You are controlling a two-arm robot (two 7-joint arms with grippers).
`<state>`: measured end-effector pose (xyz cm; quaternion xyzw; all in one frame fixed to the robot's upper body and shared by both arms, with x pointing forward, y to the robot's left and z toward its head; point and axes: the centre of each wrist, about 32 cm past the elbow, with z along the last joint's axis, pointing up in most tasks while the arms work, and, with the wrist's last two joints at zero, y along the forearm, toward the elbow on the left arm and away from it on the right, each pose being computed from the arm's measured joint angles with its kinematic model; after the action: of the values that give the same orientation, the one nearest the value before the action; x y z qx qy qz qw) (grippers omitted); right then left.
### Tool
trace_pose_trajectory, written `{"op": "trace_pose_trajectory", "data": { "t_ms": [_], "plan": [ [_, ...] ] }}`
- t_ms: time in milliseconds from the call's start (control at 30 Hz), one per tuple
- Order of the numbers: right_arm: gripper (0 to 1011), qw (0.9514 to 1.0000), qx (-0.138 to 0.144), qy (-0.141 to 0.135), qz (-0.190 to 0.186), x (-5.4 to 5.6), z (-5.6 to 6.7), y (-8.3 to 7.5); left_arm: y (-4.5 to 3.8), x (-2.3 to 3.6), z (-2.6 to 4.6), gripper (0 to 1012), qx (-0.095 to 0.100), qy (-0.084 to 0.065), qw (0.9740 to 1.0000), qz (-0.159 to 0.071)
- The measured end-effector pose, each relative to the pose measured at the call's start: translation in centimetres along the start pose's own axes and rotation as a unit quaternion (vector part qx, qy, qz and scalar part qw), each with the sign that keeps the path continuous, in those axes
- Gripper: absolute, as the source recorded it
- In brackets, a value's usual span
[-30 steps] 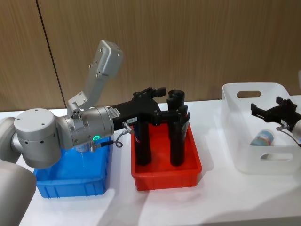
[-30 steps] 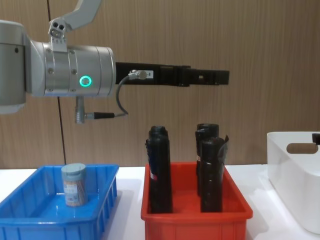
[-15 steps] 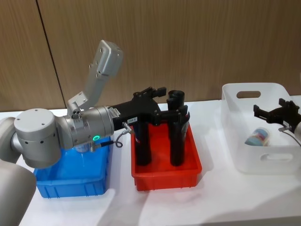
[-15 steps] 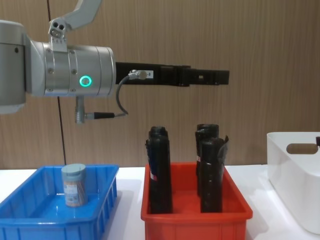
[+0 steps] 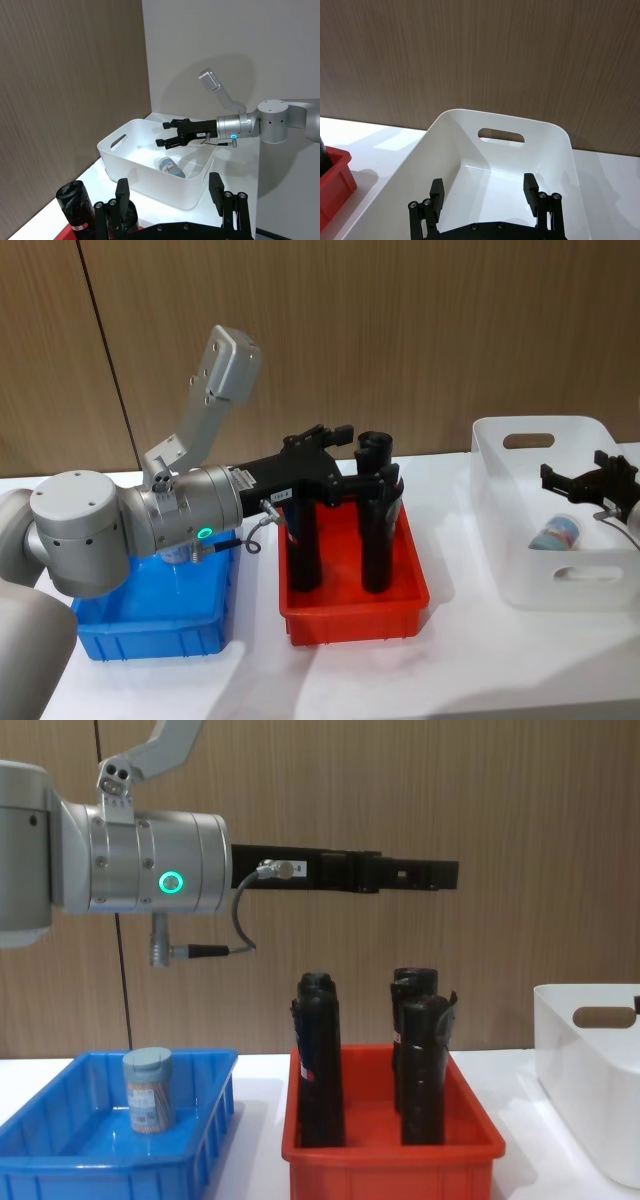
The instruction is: Pick the cotton swabs from the blue box and place them into the white box.
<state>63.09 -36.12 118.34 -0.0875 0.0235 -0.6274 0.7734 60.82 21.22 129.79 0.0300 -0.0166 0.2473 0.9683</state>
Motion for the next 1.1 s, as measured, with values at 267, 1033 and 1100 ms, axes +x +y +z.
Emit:
{"op": "trace_pose_trajectory", "data": {
  "t_ms": [267, 1033, 1100],
  "plan": [
    [1001, 1.0, 0.001, -0.001, 0.0, -0.1, 0.0, -0.1, 0.05, -0.11, -0.18, 1004, 0.001, 0.0, 1.0, 0.004],
    [1002, 0.9994, 0.029, -0.019, 0.007, -3.4, -1.2, -2.7, 1.27, -3.55, -3.76, 1004, 0.007, -0.04, 0.9921, 0.119],
    [1001, 0.9993, 0.032, -0.02, 0.008, -3.9, -1.3, -3.1, 1.41, -3.95, -4.08, 1004, 0.007, -0.044, 0.9905, 0.13]
  ]
}}
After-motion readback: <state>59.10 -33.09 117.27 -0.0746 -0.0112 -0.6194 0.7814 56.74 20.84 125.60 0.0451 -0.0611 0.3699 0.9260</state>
